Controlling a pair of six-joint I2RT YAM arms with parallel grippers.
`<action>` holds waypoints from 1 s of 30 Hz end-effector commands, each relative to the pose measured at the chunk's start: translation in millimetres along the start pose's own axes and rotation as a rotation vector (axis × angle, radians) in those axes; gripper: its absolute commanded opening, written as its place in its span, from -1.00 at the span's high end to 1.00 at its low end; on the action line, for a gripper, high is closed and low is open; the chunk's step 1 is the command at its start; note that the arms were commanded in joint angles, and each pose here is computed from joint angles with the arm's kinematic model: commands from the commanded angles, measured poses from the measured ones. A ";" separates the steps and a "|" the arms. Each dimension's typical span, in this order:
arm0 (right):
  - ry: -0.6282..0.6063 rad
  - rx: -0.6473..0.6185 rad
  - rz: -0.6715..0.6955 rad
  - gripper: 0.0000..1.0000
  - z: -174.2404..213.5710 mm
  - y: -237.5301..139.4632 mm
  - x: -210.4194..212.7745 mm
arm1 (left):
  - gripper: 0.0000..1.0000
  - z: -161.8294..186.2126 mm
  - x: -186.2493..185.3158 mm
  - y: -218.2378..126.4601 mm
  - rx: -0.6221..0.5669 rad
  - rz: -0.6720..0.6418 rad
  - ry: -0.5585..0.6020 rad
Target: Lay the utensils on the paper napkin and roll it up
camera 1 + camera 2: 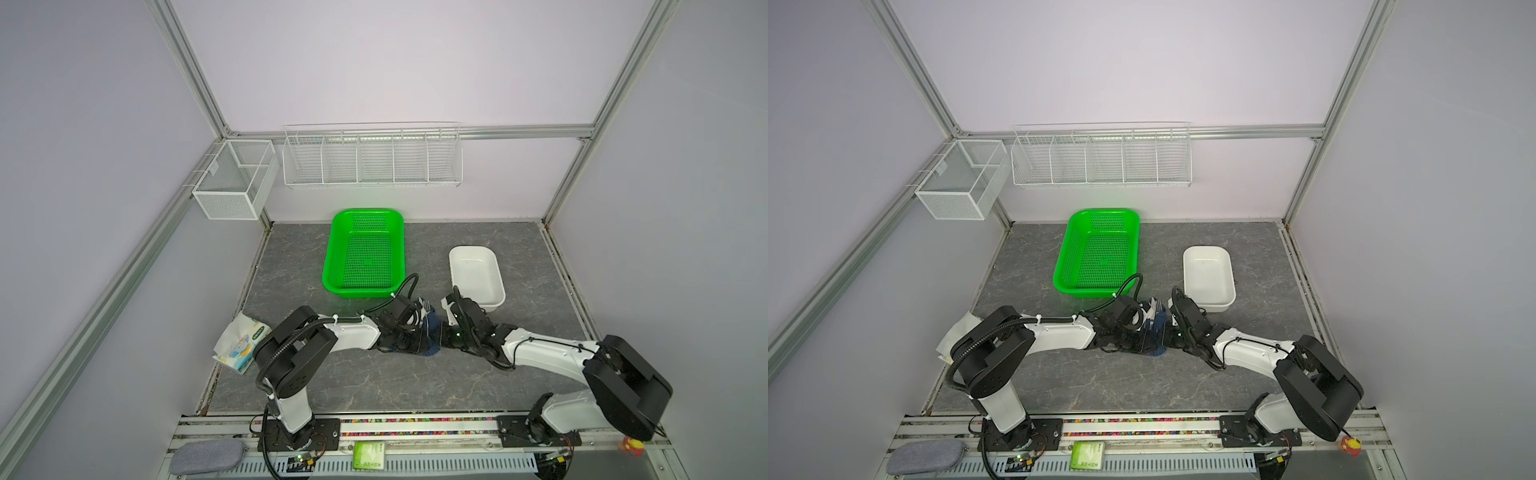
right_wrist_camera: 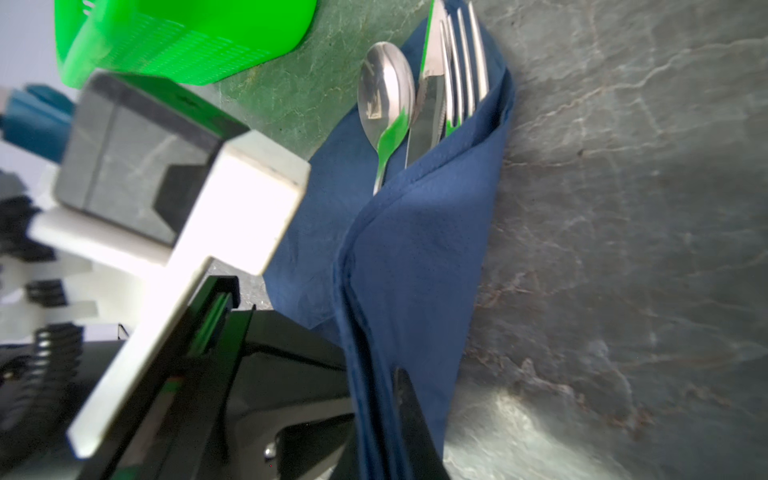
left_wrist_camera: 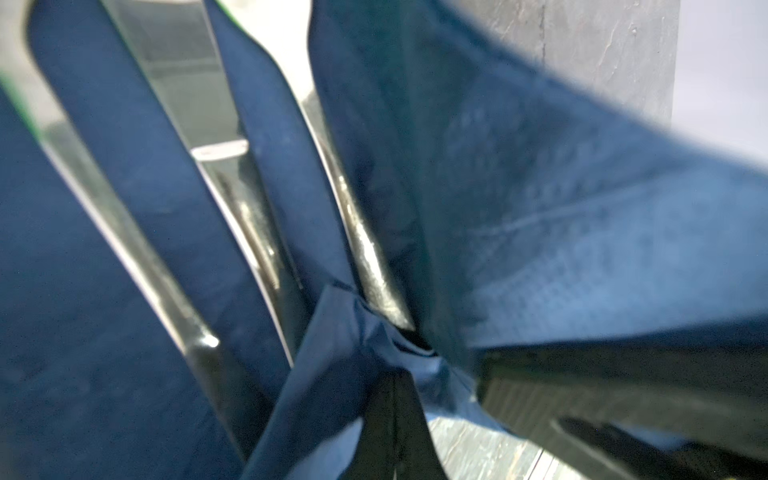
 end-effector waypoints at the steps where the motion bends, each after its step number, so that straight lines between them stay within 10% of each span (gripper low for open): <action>1: 0.021 -0.004 -0.012 0.85 -6.0 5.4 8.9 | 1.00 -0.9 5.0 -4.1 -0.038 -0.022 -0.016; 30: 0.010 0.002 0.104 0.88 -8.6 19.3 21.5 | 0.99 -5.6 17.0 -44.9 -0.178 -0.019 -0.071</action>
Point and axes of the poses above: each gripper's point midway between its finger pads, its own y axis out along the fingers, its own x axis along the line the jaws close on, z = x × y, the point moved 8 cm from there along -y, back along the fingers, and after that the axes turned 13 degrees about -y, right-handed, at the moved point
